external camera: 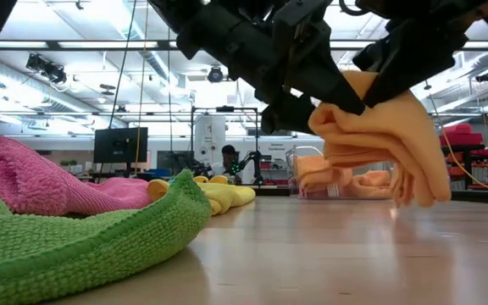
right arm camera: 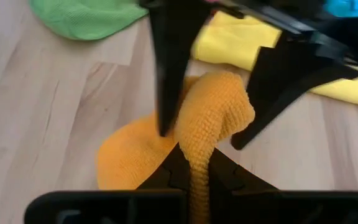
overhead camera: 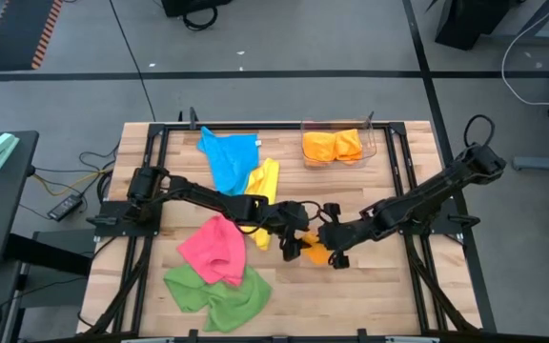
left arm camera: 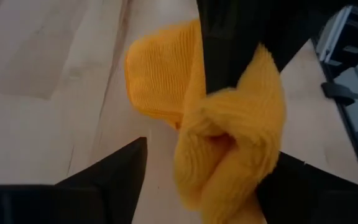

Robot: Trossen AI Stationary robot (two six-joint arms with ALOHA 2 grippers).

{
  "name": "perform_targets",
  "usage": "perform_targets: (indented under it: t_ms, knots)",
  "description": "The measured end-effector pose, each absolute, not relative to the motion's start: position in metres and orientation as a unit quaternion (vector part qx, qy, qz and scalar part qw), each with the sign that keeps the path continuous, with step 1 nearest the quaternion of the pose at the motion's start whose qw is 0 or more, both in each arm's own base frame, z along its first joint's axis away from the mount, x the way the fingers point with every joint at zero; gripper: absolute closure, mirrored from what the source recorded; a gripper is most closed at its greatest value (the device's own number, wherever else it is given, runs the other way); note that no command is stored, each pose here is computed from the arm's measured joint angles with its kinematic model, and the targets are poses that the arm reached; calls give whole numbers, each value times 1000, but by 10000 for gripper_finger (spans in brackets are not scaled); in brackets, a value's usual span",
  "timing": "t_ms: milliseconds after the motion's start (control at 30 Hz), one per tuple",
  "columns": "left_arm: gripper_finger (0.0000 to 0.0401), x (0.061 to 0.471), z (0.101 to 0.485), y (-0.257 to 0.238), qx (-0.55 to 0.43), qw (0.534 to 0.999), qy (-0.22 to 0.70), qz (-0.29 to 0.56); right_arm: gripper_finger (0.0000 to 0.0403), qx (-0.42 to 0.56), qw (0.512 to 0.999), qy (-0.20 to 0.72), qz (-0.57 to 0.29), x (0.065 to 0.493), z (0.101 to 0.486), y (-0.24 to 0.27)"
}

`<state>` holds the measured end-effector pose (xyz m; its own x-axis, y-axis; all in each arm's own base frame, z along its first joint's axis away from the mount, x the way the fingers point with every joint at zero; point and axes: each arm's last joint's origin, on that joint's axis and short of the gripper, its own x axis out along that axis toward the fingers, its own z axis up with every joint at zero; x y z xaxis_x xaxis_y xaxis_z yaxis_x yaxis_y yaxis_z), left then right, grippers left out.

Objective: Fold microfiber towels
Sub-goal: Fold the orange microfiber cloth

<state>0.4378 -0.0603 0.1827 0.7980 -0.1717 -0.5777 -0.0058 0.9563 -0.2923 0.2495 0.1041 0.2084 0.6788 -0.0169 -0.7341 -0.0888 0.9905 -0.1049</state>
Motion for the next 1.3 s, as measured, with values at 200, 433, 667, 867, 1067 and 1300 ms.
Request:
perform_targets:
  t_ms: [200,433,667,867,1067,1300]
  knots:
    - [200,439,184,-59,-142,938,310,-65,378,-83,913,400,18,248,210,107]
    - [317,438,184,-59,-132,938,313,-71,374,-85,914,396,4,251,216,105]
    - [374,433,187,-59,-115,933,333,-74,318,-92,909,407,11,248,216,105]
    - [360,425,193,-63,-96,918,378,-79,204,-48,910,411,-17,251,217,94]
    - [382,425,203,-72,-56,912,394,-98,114,14,910,414,-2,263,217,70]
    - [358,423,207,-73,-31,905,416,-87,72,-4,923,376,81,273,220,69]
